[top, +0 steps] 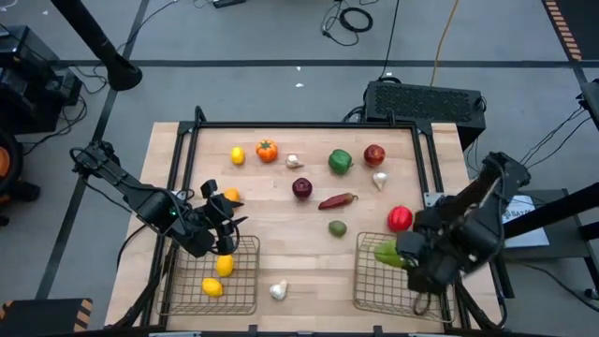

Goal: Sort produce into baskets

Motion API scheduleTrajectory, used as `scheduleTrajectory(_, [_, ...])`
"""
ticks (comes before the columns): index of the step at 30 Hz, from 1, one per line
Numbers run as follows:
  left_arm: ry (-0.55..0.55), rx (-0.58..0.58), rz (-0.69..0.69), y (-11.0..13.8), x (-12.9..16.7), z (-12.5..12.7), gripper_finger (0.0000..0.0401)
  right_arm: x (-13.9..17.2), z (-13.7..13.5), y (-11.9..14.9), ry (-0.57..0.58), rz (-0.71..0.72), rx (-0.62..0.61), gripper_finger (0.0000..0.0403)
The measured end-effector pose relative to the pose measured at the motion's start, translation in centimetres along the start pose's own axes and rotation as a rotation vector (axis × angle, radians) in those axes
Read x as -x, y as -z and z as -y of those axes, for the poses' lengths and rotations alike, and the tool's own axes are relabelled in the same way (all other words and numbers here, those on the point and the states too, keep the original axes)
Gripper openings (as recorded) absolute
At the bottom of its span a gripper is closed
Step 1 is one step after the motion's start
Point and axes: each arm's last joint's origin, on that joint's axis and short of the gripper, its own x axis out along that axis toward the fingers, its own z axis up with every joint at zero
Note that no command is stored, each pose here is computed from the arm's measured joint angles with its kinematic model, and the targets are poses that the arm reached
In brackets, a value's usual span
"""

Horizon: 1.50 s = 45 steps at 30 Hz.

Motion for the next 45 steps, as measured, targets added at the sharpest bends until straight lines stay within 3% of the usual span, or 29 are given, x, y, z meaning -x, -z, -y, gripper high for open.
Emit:
scheduleTrajectory(9, [-0.015,-0.015,0.015,-0.2,-0.1,-0.1,0.0174,-2.8,-2.1,2.3,0.109,-0.072,-0.009,0.0311])
scheduleTrajectory(15, [-0.019,-0.023,0.039,-0.4,-0.1,0.0,0.0174,-5.8,-1.7,3.3,0.205,-0.182,-0.003,0.0311])
scheduleTrajectory(18, [-0.029,-0.020,0.046,-0.4,-0.2,-0.1,0.0174,-7.2,-1.4,3.5,0.232,-0.196,0.071,0.0311])
scheduleTrajectory(22, [-0.039,-0.013,0.046,-0.5,-0.3,-0.2,0.0174,-8.8,-1.1,3.3,0.250,-0.149,0.213,0.0311])
scheduleTrajectory(27, [-0.041,-0.012,0.048,-0.5,-0.3,-0.2,0.0174,-10.2,-1.5,2.5,0.186,-0.089,0.324,0.0311])
scheduleTrajectory(34, [-0.028,0.013,0.067,-0.8,-0.3,-0.1,0.0174,-10.6,-1.0,1.3,0.221,-0.036,0.301,0.0315])
scheduleTrajectory(45, [-0.050,-0.008,0.046,-0.7,-1.5,0.9,0.0174,-10.7,-0.5,0.4,0.255,-0.011,0.312,0.0354])
